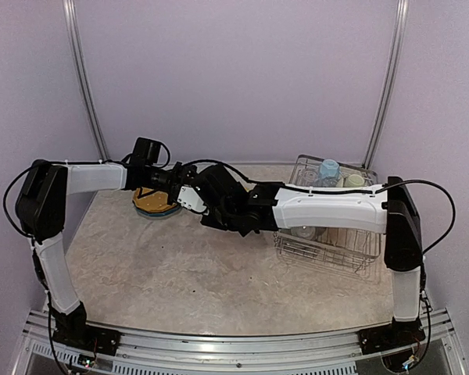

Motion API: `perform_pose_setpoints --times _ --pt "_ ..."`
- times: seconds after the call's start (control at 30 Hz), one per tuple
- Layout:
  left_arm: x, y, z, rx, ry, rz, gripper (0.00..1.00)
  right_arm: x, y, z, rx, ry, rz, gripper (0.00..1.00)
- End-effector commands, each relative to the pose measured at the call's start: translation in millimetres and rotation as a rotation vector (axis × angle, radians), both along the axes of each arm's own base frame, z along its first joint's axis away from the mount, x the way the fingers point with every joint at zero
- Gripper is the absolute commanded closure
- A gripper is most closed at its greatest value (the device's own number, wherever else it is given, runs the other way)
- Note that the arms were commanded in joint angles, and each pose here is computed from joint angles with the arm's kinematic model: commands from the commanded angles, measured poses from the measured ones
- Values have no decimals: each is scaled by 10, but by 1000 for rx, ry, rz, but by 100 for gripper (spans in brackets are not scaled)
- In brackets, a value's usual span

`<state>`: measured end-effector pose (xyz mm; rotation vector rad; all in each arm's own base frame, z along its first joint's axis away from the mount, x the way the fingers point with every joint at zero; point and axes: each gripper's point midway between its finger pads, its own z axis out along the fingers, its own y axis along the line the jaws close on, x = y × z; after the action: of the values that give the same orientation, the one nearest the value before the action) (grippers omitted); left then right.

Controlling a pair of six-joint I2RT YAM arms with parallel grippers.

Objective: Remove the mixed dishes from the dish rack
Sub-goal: Pass from the right arm to the left, then place the plate on the plate.

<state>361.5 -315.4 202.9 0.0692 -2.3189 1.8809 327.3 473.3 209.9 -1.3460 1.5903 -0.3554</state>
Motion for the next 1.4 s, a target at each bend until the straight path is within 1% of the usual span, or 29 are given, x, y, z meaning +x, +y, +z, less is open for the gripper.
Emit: perform_pose_setpoints --times 0.0,0.03,0.23,0.3,0.33,0.43,0.57,0.6,0.67,0.77,1.0,1.13,1.3,1.37 --pt "19 -8 -29 36 -22 17 62 127 79 385 65 -156 -69 100" --pt "18 -6 -19 37 -26 19 68 135 79 360 60 -159 -74 100" --pt "69 67 -6 69 -61 49 91 148 61 303 52 -164 -93 100" --pt "111 119 -14 84 -68 72 98 143 43 295 52 -161 -96 88" --pt "129 151 0 91 -79 82 100 136 36 297 56 -158 -97 81" --pt "213 258 -17 128 -103 122 100 123 -8 303 65 -152 -103 59" --pt "343 445 3 156 -131 184 100 87 -60 343 95 -137 -112 23" --pt "377 495 -12 170 -139 200 100 72 -82 372 107 -131 -114 17" --pt "447 607 -21 199 -154 234 100 46 -122 412 130 -122 -118 10" --pt "550 789 -31 241 -175 286 100 13 -209 484 167 -119 -128 6" --pt "795 1304 -23 367 -244 417 100 -61 -438 599 241 -101 -169 5" --pt "916 1602 -29 381 -236 482 100 -68 -604 676 307 -76 -208 4" --pt "1009 1860 -24 378 -230 535 100 -69 -821 745 382 -38 -247 3" --pt "1066 2070 -37 384 -220 579 100 -77 -882 758 402 -25 -255 3"
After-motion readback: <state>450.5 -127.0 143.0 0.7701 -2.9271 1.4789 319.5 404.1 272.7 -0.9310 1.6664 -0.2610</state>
